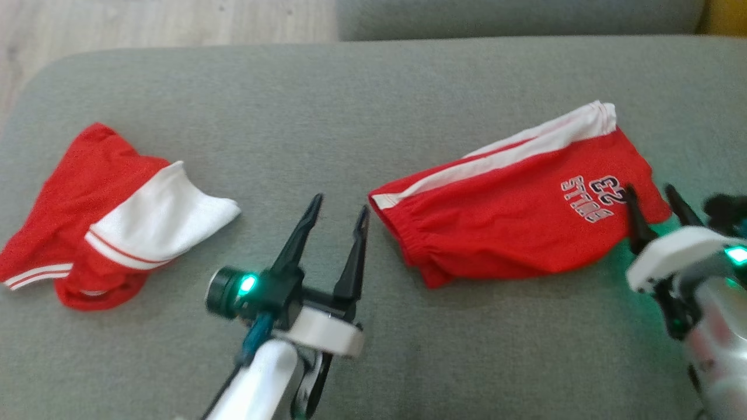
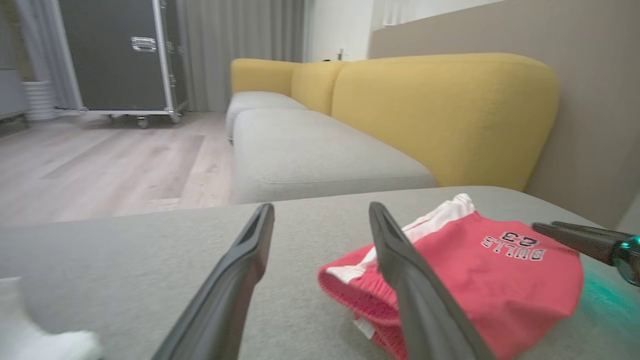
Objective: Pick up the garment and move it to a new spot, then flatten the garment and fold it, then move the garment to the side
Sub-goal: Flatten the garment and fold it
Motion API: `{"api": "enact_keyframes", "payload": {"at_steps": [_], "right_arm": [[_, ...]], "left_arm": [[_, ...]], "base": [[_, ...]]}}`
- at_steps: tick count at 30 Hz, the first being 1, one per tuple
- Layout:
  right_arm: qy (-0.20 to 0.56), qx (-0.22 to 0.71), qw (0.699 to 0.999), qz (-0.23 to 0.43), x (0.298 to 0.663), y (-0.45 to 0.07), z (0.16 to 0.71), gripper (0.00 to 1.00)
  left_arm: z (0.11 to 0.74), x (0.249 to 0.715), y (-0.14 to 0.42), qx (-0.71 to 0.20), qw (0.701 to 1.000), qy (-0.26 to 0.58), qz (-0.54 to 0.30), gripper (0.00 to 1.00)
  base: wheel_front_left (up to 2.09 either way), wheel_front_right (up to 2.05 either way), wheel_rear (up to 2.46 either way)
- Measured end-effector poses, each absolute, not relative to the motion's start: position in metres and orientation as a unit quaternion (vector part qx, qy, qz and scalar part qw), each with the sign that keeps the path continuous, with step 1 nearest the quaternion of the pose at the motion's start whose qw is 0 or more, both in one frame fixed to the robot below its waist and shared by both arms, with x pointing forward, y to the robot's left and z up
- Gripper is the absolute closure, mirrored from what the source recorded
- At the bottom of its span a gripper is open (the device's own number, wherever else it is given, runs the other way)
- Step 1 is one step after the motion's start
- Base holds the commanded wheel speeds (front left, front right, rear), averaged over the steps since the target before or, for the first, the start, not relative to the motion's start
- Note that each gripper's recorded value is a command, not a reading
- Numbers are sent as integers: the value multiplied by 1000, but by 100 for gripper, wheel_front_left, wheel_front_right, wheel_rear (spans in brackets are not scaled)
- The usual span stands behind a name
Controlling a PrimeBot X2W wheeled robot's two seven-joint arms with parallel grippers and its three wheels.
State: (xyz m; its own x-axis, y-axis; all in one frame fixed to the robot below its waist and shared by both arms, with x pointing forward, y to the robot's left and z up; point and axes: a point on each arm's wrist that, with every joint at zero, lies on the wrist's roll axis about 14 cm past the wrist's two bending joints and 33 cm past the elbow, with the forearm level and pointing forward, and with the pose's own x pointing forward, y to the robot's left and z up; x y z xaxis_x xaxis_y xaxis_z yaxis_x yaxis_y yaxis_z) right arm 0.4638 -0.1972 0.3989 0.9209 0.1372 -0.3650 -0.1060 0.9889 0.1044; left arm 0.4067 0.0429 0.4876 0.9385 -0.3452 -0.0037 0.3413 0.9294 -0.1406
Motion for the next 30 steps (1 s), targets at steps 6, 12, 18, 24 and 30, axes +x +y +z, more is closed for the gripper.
{"api": "enact_keyframes", "payload": {"at_steps": [6,12,18,24,30], "right_arm": [[207,55,976,34,464,-215,397,0],[263,59,963,18,463,-220,376,0],[285,66,956,12,480,-215,366,0],[296,61,953,17,491,-211,358,100],[259,64,964,-1,487,-226,373,100]], "left_arm": [[505,381,89,-46,995,-26,-87,0],[503,356,131,-33,999,-26,-14,0],[498,347,150,-12,1000,-19,17,0],[494,351,153,8,1000,-14,18,0],[497,358,142,7,1000,-21,-1,0]], "base": [[0,0,0],[0,0,0],[0,0,0],[0,0,0],[0,0,0]]}}
